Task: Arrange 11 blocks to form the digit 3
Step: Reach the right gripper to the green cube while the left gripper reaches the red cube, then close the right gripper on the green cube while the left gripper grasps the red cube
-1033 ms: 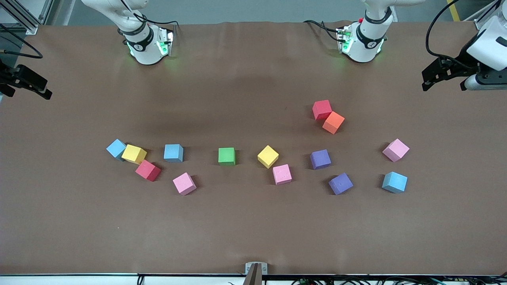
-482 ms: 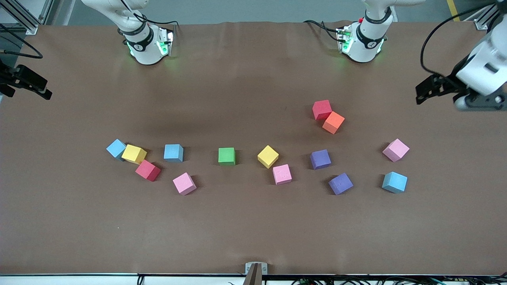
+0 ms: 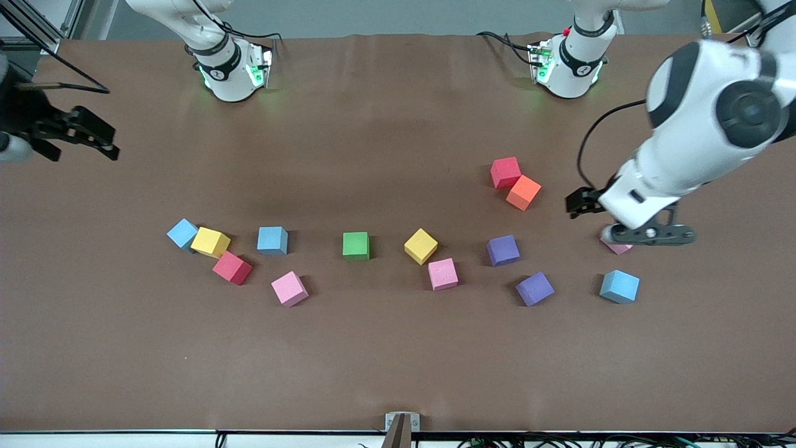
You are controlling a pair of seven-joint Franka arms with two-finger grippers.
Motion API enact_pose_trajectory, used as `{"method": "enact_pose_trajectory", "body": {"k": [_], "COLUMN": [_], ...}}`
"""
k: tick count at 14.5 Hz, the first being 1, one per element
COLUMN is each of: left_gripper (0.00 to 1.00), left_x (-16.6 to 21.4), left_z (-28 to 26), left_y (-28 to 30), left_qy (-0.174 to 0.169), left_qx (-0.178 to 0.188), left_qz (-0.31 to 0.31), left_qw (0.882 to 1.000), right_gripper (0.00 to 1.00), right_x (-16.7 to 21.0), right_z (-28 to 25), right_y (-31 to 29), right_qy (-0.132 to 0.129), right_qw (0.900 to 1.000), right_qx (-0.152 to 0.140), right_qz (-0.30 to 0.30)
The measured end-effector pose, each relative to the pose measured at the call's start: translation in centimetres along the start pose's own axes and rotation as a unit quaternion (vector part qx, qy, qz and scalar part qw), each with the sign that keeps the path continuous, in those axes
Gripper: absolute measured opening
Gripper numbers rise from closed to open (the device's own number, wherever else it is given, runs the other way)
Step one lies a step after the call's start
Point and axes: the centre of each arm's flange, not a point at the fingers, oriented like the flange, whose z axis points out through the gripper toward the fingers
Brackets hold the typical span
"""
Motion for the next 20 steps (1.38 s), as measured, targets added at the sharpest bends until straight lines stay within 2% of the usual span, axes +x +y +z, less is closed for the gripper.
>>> {"method": "enact_pose_trajectory", "body": {"k": [4,7,11,15,20], "left_gripper": [1.00,1.00,1.00,1.00,1.00], "left_x": [-3.4,-6.4,-11.5,-14.9,-17.3], "left_z": [6.9,11.3,17.1,22.2,26.5], "left_y": [4.2,5.8,6.4,6.2,5.7], "left_qy": [-0.037,-0.050,-0.043,-0.017,-0.035], "left_qx": [0.011,0.019,0.028,0.015,0.017], "left_qz": [0.004,0.008,-0.013,-0.037,-0.051], "left_qw": [0.999,0.999,0.999,0.999,0.998], "right_gripper": [1.00,1.00,1.00,1.00,1.00], "right_x": [2.1,4.0,3.6,2.2,2.2], "right_z": [5.6,11.3,18.2,24.4,32.6], "right_y": [-6.7,-12.1,-19.4,-25.4,-30.0], "right_qy": [-0.038,-0.049,-0.041,-0.039,-0.027], "right_qw": [0.998,0.995,0.996,0.997,0.998], "right_qx": [-0.003,0.014,0.019,0.017,0.022], "right_qz": [-0.055,-0.088,-0.078,-0.063,-0.048]}}
